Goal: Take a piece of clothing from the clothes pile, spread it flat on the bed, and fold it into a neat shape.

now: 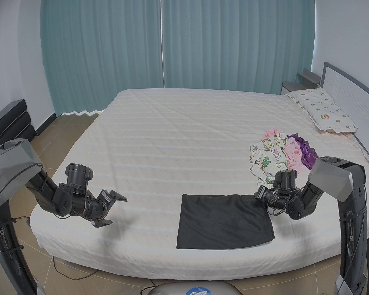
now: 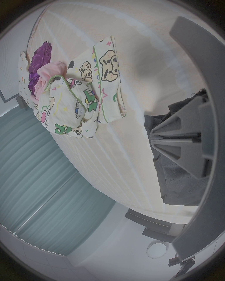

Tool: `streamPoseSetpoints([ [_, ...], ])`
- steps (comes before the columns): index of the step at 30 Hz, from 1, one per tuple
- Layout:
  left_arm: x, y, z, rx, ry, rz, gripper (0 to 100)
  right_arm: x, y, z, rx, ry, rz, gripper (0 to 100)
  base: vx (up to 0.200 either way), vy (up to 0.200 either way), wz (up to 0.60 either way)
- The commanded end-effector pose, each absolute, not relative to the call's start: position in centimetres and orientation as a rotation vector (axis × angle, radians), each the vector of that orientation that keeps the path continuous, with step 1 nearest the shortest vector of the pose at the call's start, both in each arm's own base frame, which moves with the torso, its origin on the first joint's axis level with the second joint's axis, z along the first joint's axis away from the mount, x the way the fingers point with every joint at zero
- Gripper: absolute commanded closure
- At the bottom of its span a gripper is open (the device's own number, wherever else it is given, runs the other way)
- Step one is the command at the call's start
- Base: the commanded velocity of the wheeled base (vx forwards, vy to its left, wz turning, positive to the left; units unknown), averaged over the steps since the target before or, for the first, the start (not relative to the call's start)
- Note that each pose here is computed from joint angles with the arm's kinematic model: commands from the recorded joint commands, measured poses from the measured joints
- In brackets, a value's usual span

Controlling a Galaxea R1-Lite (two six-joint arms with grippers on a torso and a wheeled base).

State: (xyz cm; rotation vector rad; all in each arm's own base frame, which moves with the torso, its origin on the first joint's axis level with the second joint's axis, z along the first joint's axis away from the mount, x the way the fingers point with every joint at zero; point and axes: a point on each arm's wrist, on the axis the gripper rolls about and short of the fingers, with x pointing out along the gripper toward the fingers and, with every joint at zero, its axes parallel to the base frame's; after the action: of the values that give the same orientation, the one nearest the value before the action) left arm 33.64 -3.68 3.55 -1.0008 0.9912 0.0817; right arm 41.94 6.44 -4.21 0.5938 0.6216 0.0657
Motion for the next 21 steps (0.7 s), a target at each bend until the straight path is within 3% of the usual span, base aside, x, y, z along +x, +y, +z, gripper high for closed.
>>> streamPoseSetpoints([
  [1, 33.6, -3.7, 3.6, -1.001, 0.991, 0.081, 0, 41.9, 5.9, -3.9, 0.613, 0.613, 0.051, 100, 0.000, 0.000, 0.00],
  [21, 33.6, -3.8, 3.6, -0.999, 0.992, 0.080, 0, 42.1, 4.3, -4.1, 0.674, 0.604, 0.000, 100, 0.000, 0.000, 0.00],
])
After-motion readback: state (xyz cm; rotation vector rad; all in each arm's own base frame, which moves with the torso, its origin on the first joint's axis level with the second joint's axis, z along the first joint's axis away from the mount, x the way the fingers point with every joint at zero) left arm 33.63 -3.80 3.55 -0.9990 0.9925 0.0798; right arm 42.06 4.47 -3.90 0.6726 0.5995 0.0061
